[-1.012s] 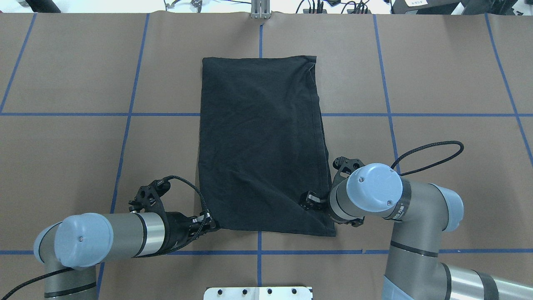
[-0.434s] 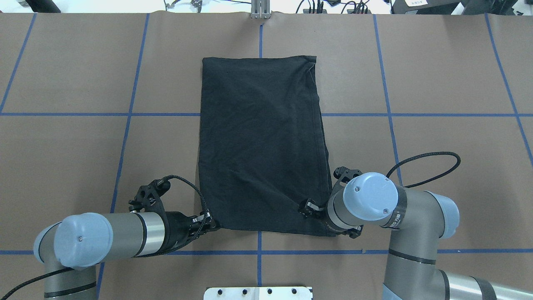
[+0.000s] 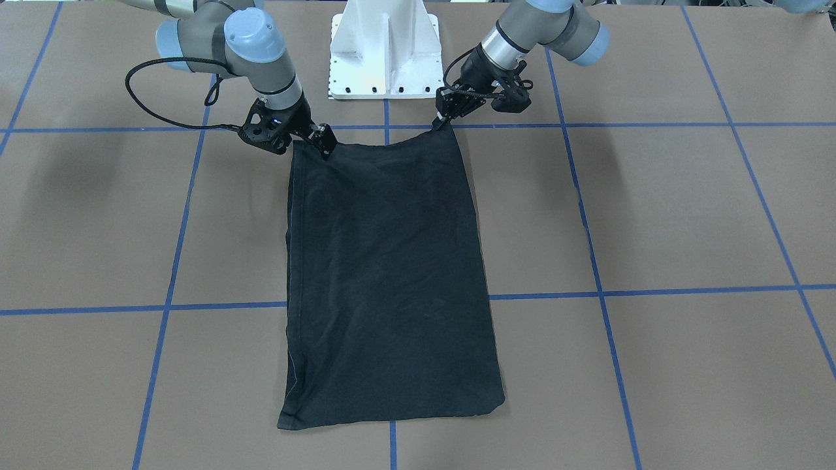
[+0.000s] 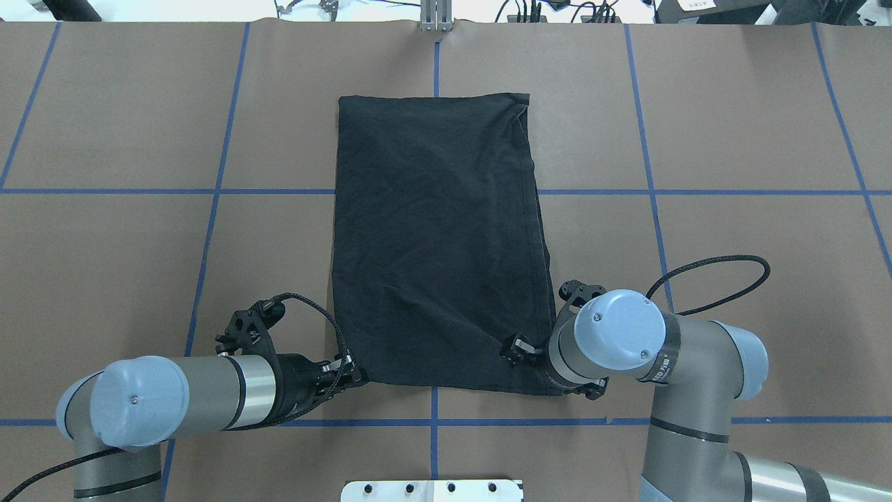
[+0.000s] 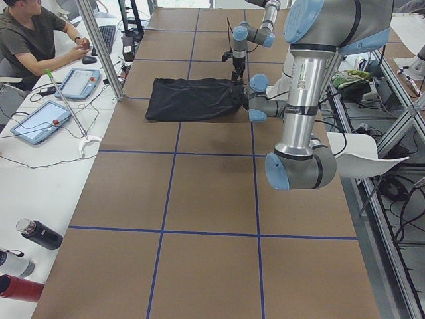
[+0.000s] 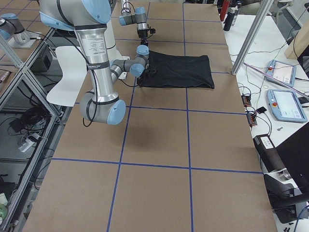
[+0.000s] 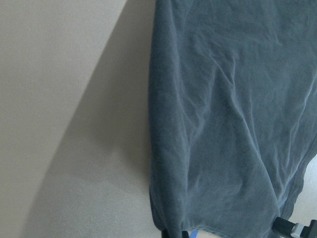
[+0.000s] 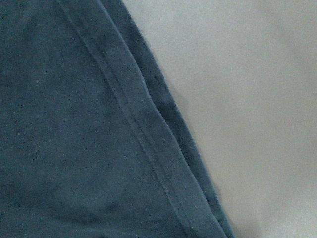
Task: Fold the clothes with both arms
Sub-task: 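Grasp the other near corner with the right gripper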
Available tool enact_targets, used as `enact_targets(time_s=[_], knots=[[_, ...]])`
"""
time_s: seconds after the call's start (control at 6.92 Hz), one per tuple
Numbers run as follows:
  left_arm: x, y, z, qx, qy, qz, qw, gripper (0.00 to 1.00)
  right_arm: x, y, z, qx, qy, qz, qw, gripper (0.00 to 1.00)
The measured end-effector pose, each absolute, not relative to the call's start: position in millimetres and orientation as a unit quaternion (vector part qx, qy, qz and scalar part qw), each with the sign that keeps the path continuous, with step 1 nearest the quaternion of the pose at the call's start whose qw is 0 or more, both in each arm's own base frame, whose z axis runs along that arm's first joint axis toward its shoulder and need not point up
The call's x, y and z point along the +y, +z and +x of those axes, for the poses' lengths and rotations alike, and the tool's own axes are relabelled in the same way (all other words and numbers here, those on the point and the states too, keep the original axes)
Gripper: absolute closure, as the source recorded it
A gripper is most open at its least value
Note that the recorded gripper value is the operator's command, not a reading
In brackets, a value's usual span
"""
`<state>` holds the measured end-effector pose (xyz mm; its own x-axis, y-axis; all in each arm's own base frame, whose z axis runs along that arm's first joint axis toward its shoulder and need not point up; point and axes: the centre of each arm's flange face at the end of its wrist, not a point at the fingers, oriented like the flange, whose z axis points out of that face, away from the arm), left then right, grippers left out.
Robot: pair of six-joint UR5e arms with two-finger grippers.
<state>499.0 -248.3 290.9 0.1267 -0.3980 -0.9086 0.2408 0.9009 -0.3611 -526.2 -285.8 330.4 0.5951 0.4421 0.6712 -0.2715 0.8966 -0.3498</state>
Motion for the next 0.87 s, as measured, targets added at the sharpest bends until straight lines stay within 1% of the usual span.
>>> enact_targets(time_s=[0.14,0.29,0.43,0.58,0.72,0.87], knots=[[-248.3,291.0,499.0,0.625,-0.214,-0.063,0.748,1.00,-285.6,330.2,-527.0,-0.403,0.201,-0.106,0.887,0.03],[-248.3,291.0,499.0,0.625,-0.214,-0.063,0.748,1.00,-285.2,330.3,-528.0,-0.402,0.201,-0.106,0.887,0.09],[-248.5,291.0,498.9,0.625,-0.214,-0.063,0.748,1.00,-284.7,331.1,-529.1,-0.402,0.201,-0.107,0.887,0.20],[-248.7,291.0,498.8,0.625,-0.214,-0.063,0.748,1.00,-284.1,332.8,-530.4,-0.400,0.201,-0.107,0.888,0.36],[-248.6,290.8,498.7,0.626,-0.214,-0.063,0.748,1.00,-284.2,334.5,-531.4,-0.398,0.201,-0.107,0.889,0.42],[-248.7,290.1,498.2,0.626,-0.214,-0.063,0.747,1.00,-284.1,334.5,-532.0,-0.398,0.201,-0.107,0.889,0.42]])
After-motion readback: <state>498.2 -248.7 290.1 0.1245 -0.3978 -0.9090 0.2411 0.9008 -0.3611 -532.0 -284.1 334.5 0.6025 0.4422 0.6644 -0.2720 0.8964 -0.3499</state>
